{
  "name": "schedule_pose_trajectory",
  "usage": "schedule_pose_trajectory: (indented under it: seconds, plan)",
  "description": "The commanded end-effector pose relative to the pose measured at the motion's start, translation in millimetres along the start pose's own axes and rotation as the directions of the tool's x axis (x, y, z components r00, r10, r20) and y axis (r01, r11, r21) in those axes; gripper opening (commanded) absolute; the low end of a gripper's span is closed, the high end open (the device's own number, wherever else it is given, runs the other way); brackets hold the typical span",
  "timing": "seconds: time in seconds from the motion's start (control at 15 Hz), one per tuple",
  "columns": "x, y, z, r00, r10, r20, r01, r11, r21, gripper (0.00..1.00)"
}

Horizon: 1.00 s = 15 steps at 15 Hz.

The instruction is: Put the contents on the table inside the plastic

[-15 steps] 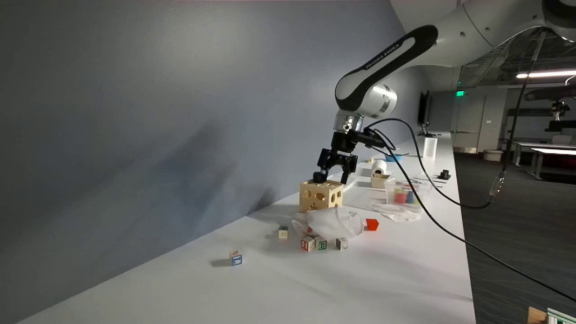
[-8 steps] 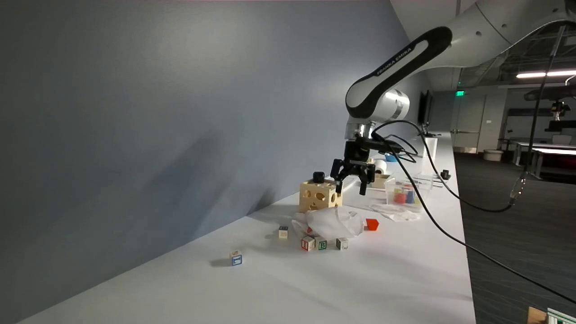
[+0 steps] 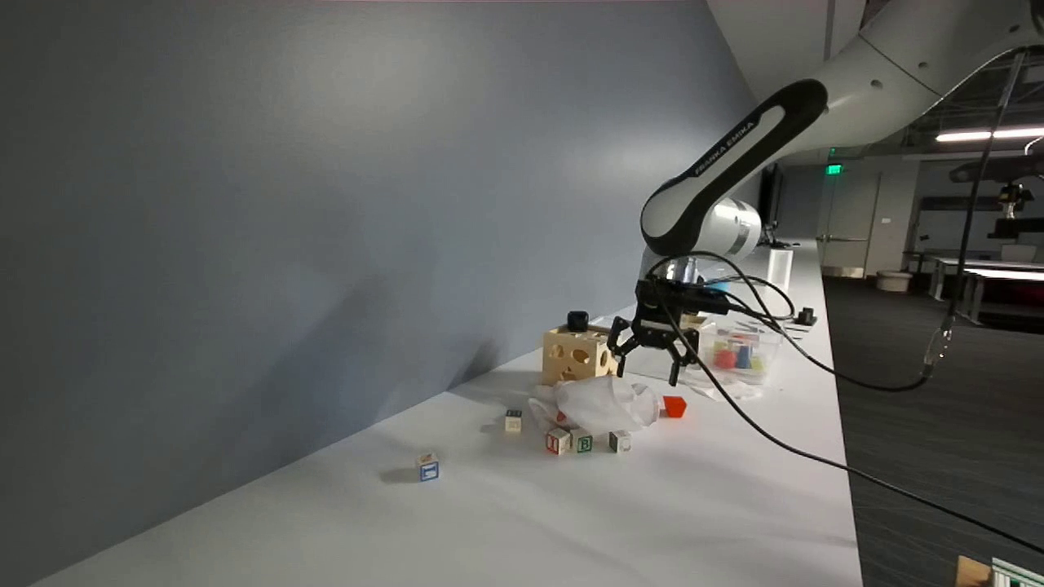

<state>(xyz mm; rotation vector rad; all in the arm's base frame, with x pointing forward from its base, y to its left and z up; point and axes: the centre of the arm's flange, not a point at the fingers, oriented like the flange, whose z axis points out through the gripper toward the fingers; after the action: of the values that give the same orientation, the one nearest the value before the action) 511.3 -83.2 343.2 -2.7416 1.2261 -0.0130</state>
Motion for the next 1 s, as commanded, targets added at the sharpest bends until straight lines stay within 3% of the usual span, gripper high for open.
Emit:
schedule_pose_trajectory:
  seconds: [0.0,0.33,0.47,0.67,0.93]
  plan:
    - [-11,8,17,0.981,0.176,-0.084,-0.172,0.984,0.054,1.00]
    - [-12,6,24,0.910,0.376,-0.174,-0.341,0.918,0.202,1.00]
    - [-15,4,27,0.891,0.427,-0.153,-0.383,0.889,0.252,1.00]
    - [-21,-1,28,0.865,0.487,-0.125,-0.444,0.856,0.264,1.00]
    - [-27,-3,35,0.846,0.524,-0.097,-0.488,0.834,0.257,1.00]
